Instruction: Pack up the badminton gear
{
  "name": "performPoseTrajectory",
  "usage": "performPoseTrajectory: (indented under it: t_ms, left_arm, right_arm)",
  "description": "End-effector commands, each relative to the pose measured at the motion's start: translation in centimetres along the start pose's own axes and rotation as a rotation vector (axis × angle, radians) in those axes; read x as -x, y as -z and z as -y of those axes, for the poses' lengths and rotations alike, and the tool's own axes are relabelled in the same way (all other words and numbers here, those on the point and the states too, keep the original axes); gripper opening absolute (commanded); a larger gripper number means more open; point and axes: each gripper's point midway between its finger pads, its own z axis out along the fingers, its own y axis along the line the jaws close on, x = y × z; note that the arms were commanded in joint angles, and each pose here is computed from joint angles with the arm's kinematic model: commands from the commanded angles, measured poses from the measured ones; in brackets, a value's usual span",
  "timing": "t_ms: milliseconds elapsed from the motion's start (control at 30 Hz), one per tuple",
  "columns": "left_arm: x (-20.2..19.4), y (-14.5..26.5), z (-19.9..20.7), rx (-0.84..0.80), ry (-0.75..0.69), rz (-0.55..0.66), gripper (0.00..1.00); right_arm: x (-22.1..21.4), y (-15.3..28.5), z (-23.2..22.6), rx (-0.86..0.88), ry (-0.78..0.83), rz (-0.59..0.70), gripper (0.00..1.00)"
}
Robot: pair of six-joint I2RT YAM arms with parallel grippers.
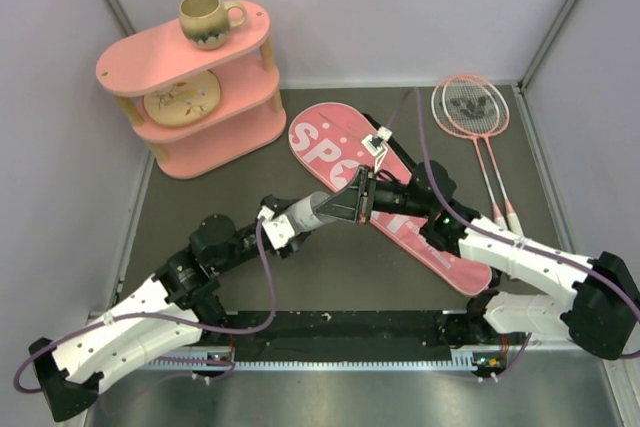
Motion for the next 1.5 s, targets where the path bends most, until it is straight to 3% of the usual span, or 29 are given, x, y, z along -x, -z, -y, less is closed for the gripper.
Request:
performPoseTrajectory:
  t_ms: [0,300,633,967,1267,1467]
  left_arm:
    - [6.3,0.4,-0.9,0.022,-0.003,0.245,0.08]
    - [6.8,0.8,-1.0,0.028,-0.005,0.27,0.07]
    - [6.8,0.8,-0.8,0.016,-0.017,0.267,0.07]
    - [7.1,0.9,-0.5,-0.003,-0.023,0.278,0.07]
    - [7.2,1.1,-0.7,0.007,-0.024,0.282,0.07]
    - [7.0,1.1,-0.6,0.008,-0.028,0.277,0.07]
  right_arm:
    - [2.1,0.2,-2.4,0.132,0.003,0.177,0.0]
    - [2.5,0.2,-3.3,0.274,-0.038,0.307,0.0]
    - [2.0,-1.6,-3.7,0.292,-0.096,0.248,0.0]
    - [0.9,-4.0,0.9,0.118,-0.206,0.229,0.0]
    - [-0.2,-4.9,2.2,0.085,-0.312,0.215,0.0]
    - [-3.9,-5.9,5.2,-0.071,-0.369,0.063,0.0]
